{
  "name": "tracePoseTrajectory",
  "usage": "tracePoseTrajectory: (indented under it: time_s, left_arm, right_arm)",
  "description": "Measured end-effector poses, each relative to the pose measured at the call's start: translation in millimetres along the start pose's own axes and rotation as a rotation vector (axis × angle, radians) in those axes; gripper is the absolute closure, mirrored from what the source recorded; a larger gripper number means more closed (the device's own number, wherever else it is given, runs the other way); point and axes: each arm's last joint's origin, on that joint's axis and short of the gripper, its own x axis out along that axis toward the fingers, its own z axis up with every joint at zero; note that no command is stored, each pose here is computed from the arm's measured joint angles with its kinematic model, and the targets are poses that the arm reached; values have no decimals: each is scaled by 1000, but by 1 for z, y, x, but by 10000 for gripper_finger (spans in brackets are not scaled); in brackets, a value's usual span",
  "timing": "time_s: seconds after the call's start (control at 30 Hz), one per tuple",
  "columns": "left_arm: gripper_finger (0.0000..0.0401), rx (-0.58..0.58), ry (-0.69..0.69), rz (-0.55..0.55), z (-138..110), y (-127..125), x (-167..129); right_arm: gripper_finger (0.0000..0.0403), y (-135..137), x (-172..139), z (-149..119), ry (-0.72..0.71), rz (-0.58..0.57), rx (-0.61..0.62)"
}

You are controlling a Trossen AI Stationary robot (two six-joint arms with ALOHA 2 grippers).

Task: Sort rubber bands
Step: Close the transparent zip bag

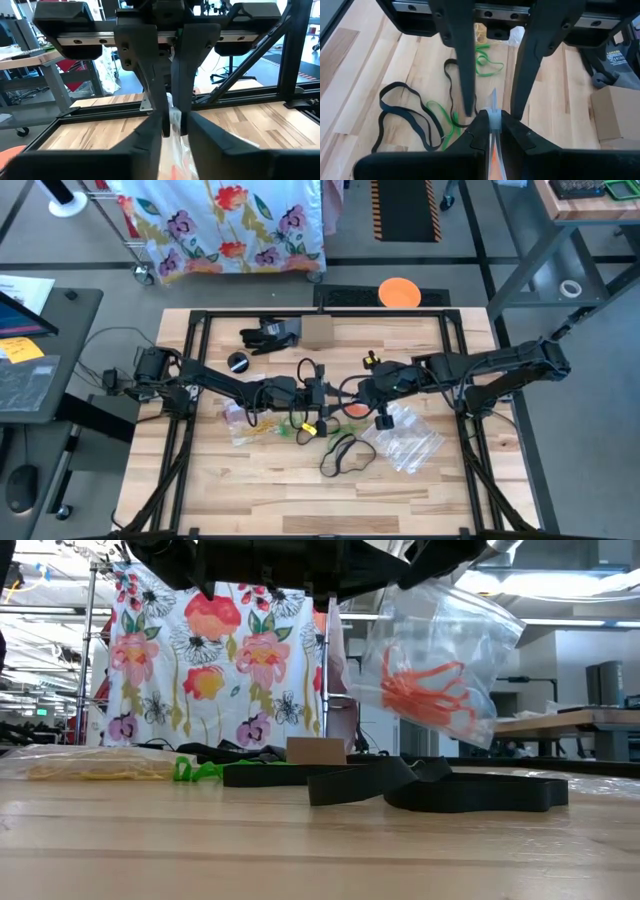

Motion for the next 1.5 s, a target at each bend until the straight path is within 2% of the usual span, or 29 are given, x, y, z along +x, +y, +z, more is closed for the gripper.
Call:
tracePoseTrajectory:
  time_s: [0.17,0.23,1.0,1.5]
  left_arm:
    - [383,7,5,-3,0,0,0]
    - [394,9,11,-5,-1,0,0]
    - [401,27,53,-6,10,-3,-8]
    - [400,18,40,-16,12,-4,-9]
  right_arm:
    - [380,0,0,-1,9,4,0]
    - [380,0,0,-1,13,3,0]
    - [380,0,0,-2,24,1,11]
    - [380,0,0,-9,84,-6,17]
